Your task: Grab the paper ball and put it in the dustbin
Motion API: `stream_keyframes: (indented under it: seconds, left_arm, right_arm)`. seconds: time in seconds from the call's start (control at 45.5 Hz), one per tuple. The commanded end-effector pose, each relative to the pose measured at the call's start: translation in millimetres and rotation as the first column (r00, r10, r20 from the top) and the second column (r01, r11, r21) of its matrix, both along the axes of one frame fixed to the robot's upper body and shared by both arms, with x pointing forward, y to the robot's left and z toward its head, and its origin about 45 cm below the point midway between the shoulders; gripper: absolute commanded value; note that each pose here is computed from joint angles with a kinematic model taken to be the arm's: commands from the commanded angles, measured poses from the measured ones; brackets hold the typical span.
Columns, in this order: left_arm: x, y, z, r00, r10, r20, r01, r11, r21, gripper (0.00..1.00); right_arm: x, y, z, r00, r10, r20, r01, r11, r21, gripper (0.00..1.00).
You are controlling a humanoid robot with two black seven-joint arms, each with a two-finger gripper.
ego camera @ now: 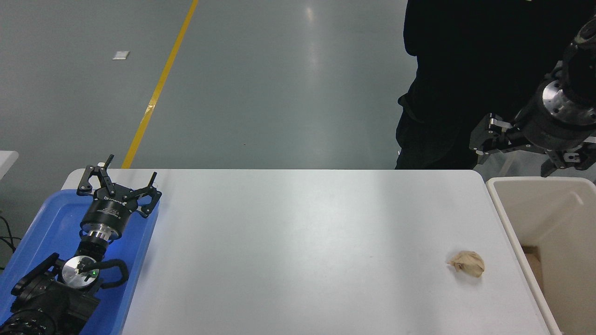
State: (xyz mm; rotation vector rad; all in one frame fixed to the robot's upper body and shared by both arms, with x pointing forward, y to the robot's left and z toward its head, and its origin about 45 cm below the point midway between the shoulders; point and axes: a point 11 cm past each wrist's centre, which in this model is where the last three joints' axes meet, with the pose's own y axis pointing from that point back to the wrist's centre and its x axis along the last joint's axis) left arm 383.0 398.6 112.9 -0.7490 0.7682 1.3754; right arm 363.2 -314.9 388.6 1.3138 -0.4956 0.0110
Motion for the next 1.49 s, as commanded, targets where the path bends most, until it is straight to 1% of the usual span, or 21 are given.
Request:
stream_keyframes:
  seconds: [0.0, 0.088, 0.198, 0.44, 0.593, 0.659, 0.769, 0.857, 0.923, 1.099, 1.297, 1.473]
  left_arm:
    - [-0.6, 0.2, -0.6, 1.000, 0.001, -0.001, -0.001, 1.000, 0.000, 0.99]
    - [0.0, 0.1, 0.0, 1.000, 0.001, 0.000, -0.001, 1.000, 0.000, 0.99]
    - [0.0, 0.1, 0.0, 1.000, 0.001, 0.000, -0.001, 1.000, 0.000, 0.99]
    - [-0.6, 0.2, -0.6, 1.000, 0.001, -0.001, -0.001, 1.000, 0.000, 0.99]
    - [-0.6, 0.2, -0.6, 1.000, 0.001, -0.001, -0.001, 1.000, 0.000, 0.99]
    - [-0.6, 0.4, -0.4, 1.000, 0.002, -0.001, -0.002, 1.000, -0.001, 0.99]
    - [-0.6, 0.4, -0.4, 1.000, 0.002, -0.001, -0.002, 1.000, -0.001, 0.99]
    - [0.0, 0.3, 0.2, 1.000, 0.002, 0.001, -0.002, 1.000, -0.001, 0.99]
    - [0.0, 0.3, 0.2, 1.000, 0.002, 0.001, -0.002, 1.000, -0.001, 0.99]
    - [0.0, 0.3, 0.2, 1.000, 0.002, 0.001, -0.002, 1.000, -0.001, 0.99]
    - [0.0, 0.3, 0.2, 1.000, 0.002, 0.001, -0.002, 1.000, -0.001, 0.99]
    - [0.0, 0.3, 0.2, 1.000, 0.002, 0.001, -0.002, 1.000, -0.001, 0.99]
  right_arm:
    - [11.0, -14.2, -11.9, 0.996, 0.048, 0.071, -0.044, 0.997, -0.060, 0.99]
    - [11.9, -16.2, -21.9, 0.996, 0.036, 0.078, -0.031, 0.998, -0.055, 0.99]
    - [8.4, -24.3, -46.5, 0.998, 0.011, 0.056, -0.007, 0.998, -0.069, 0.99]
    - [14.4, -52.8, -93.1, 0.992, -0.064, 0.110, 0.076, 0.991, -0.106, 0.99]
    - [22.6, -54.6, -130.2, 0.990, -0.075, 0.122, 0.084, 0.994, -0.064, 0.97]
    - [18.7, -64.5, -152.0, 0.991, -0.047, 0.123, 0.055, 0.997, -0.063, 0.97]
    - [4.2, -66.8, -182.2, 0.997, 0.045, 0.067, -0.042, 0.998, -0.047, 0.99]
    - [-2.4, -68.6, -194.2, 0.992, 0.121, 0.041, -0.119, 0.992, -0.033, 1.00]
    - [-9.4, -71.6, -205.4, 0.989, 0.146, 0.019, -0.146, 0.989, -0.022, 1.00]
    - [-19.6, -86.2, -241.4, 0.992, 0.123, -0.015, -0.123, 0.992, -0.033, 1.00]
    - [-29.4, -61.2, -273.8, 0.996, 0.083, -0.016, -0.081, 0.994, 0.071, 1.00]
    - [-24.9, -69.6, -302.0, 0.999, 0.035, 0.031, -0.037, 0.998, 0.059, 0.99]
